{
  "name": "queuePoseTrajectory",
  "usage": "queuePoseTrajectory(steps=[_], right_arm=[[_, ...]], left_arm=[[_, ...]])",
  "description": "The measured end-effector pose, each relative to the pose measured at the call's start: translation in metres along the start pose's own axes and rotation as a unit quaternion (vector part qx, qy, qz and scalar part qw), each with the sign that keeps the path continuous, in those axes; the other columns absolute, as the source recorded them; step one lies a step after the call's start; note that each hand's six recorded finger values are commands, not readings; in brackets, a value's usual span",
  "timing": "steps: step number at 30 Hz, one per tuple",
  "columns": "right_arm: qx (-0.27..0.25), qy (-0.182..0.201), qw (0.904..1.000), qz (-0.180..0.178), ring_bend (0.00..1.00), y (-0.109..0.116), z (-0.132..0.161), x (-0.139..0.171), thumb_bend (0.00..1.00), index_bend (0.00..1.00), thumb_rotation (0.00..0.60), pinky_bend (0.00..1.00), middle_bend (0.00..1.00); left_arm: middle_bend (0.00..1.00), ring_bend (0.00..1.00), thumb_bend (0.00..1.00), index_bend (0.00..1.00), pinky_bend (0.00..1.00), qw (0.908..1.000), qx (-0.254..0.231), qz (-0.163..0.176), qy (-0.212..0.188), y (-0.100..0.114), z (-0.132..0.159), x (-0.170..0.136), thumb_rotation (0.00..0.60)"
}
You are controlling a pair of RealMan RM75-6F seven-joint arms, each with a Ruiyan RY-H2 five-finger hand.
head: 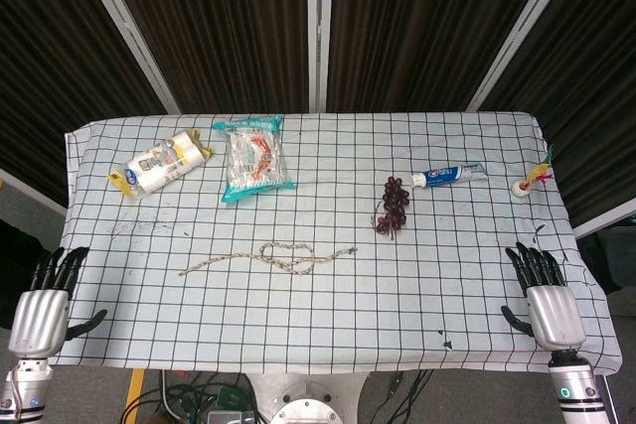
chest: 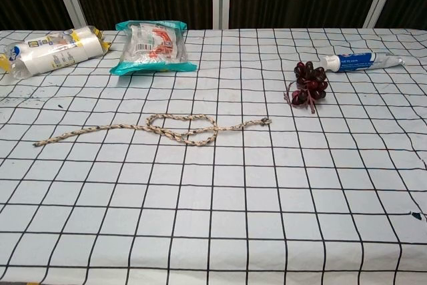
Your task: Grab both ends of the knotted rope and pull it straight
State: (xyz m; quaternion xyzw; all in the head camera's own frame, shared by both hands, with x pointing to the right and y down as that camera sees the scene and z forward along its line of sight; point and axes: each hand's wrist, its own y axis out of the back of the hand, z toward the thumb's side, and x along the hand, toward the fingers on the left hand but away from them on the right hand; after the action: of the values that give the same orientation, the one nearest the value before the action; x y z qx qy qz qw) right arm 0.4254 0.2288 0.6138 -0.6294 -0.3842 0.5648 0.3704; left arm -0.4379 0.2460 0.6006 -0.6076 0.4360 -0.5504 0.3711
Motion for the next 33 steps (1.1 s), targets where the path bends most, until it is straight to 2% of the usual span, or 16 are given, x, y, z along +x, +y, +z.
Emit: queuePoseTrajectory(steps=[9, 14, 17, 23, 33], right_arm=[[-0.006, 0.005, 1.0, -0.005, 0.0, 0.006, 0.004, 0.0, 0.15, 0.0, 0.6, 0.0, 0.0], [-0.01, 0.008, 0.9999, -0.01, 0.0, 0.008, 0.006, -0.001, 0.15, 0.0, 0.6, 0.0, 0.0], [-0.011, 0.01, 0.9998, -0.013, 0.0, 0.01, 0.008, -0.002, 0.14, 0.0, 0.6, 0.0, 0.0], [0.001, 0.026, 0.9995, -0.017, 0.0, 0.017, 0.019, -0.01, 0.15, 0.0, 0.6, 0.0, 0.0], [0.026, 0.083, 0.9957, -0.032, 0.0, 0.039, 0.065, -0.053, 0.15, 0.0, 0.6, 0.0, 0.0]], left_arm=[[0.09, 0.0, 0.09, 0.09, 0.06, 0.9997, -0.014, -0.02, -0.005, -0.002, 0.009, 0.002, 0.6], [0.09, 0.0, 0.15, 0.17, 0.06, 0.9993, -0.013, -0.033, -0.011, -0.007, 0.02, 0.008, 0.6], [0.09, 0.0, 0.15, 0.22, 0.06, 0.999, -0.004, -0.043, -0.014, -0.011, 0.03, 0.014, 0.6], [0.1, 0.0, 0.11, 0.27, 0.06, 0.9967, 0.007, -0.077, -0.021, -0.026, 0.058, 0.029, 0.599], [0.13, 0.0, 0.13, 0.34, 0.06, 0.9913, 0.026, -0.124, -0.034, -0.064, 0.109, 0.054, 0.562]])
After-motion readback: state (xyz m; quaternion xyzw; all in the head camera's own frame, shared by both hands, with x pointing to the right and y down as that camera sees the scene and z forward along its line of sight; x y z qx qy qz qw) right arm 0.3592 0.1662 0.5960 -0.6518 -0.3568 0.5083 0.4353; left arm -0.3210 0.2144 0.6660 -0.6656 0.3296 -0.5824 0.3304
